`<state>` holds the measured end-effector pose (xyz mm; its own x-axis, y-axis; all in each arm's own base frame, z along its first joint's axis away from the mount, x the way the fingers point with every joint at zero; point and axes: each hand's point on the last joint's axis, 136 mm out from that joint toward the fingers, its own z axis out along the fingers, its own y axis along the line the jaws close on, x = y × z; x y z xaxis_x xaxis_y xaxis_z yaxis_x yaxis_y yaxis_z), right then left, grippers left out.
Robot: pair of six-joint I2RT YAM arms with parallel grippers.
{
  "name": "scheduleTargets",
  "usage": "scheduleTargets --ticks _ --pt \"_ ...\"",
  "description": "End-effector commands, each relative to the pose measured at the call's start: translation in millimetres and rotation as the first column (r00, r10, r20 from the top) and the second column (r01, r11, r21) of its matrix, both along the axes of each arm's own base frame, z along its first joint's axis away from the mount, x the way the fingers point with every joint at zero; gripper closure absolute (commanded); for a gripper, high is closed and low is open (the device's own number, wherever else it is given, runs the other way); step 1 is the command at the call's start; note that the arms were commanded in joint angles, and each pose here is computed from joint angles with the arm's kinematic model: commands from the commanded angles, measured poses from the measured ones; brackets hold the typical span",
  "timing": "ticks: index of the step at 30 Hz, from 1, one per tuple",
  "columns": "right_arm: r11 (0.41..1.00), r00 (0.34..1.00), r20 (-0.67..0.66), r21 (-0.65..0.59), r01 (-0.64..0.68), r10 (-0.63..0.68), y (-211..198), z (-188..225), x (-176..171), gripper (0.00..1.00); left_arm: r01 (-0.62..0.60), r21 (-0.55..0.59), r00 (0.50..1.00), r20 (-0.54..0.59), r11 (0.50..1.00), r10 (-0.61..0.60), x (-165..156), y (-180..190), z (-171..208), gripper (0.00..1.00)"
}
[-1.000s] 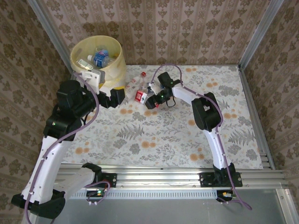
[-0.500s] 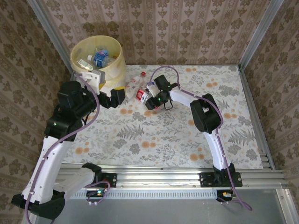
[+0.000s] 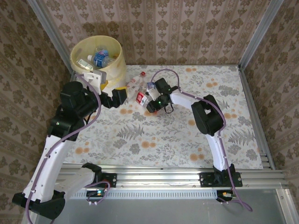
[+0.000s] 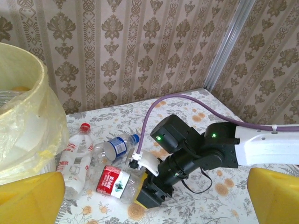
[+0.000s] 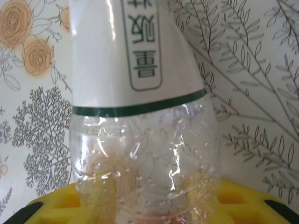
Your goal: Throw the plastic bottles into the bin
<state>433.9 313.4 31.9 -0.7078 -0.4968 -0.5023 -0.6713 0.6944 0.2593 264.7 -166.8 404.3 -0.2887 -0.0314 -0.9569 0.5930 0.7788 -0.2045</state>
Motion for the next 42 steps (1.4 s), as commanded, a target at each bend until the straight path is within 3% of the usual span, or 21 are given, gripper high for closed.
scheduleTargets --ticks 1,22,35,42 --pt "0.998 0.999 0.034 0.058 -0.013 0.011 7 28 -8 0.61 0.018 -0.042 1.000 0.019 0.999 -0.017 -2 -3 8 0.00" --pt "0.992 0.991 0.133 0.128 0.017 -0.034 -6 79 -60 0.66 0.082 -0.179 0.996 -0.019 0.980 -0.087 7 -23 3 0.00" --pt "0.981 0.947 0.298 0.184 0.067 -0.121 -29 151 -78 0.66 0.105 -0.186 0.994 -0.013 0.977 -0.109 6 -34 -3 0.00" --pt "0.966 0.892 0.410 0.237 0.099 -0.192 -49 199 -87 0.66 0.176 -0.180 0.981 -0.047 0.968 -0.187 -1 -70 -18 0.00"
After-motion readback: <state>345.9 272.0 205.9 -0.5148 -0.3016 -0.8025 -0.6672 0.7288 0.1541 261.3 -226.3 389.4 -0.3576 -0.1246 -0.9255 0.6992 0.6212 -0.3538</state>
